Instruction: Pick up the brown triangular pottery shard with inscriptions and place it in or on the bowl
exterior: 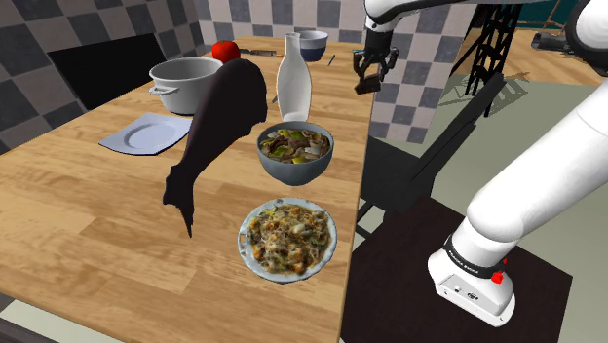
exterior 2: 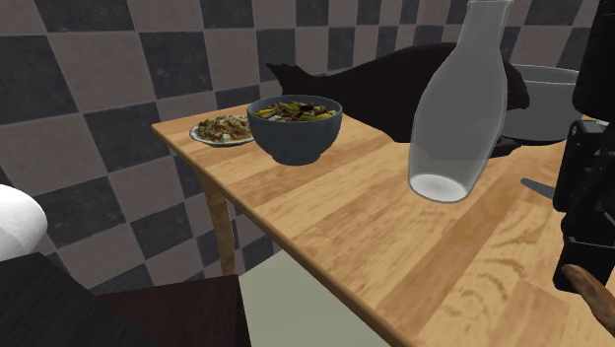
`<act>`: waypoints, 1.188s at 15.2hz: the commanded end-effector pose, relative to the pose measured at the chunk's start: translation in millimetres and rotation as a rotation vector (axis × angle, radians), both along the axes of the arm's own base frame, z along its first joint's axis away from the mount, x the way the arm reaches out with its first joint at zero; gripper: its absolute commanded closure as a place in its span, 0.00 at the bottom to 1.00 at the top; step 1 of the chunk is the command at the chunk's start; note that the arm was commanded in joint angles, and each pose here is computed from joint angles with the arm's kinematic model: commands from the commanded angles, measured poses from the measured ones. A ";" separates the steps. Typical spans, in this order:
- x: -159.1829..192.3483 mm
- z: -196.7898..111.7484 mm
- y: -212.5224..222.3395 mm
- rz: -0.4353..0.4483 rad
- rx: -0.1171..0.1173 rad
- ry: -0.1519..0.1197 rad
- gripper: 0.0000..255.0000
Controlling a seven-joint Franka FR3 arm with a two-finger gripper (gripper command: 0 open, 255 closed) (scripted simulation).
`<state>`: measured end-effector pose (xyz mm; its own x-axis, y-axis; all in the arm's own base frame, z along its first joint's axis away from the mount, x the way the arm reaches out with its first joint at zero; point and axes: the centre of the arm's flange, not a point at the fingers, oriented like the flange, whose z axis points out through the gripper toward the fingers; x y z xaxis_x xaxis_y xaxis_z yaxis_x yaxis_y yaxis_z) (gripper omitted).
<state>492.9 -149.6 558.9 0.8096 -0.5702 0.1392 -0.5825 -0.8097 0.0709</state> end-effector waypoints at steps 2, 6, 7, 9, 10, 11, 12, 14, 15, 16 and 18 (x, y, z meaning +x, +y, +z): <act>0.0 15.2 -0.2 0.000 0.000 0.000 1.00; 0.0 36.3 -0.2 0.000 0.000 0.000 1.00; 0.0 41.6 -0.2 0.000 0.000 0.000 1.00; 0.0 52.2 -0.2 0.000 0.000 0.000 1.00; 0.0 57.5 -0.2 0.000 0.000 0.000 1.00; 0.0 62.7 -0.2 0.000 0.000 0.000 1.00; 0.0 68.0 -0.2 0.000 0.000 0.000 1.00; 0.0 78.6 -0.2 0.000 0.000 0.000 1.00; 0.0 83.9 -0.2 0.000 0.000 0.000 1.00; 0.0 87.1 -0.2 0.000 0.000 0.000 1.00; -7.0 87.7 25.3 0.000 0.000 0.000 1.00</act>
<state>488.4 -134.5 645.1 0.8100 -0.5698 0.1388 -0.5820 -0.8101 0.0709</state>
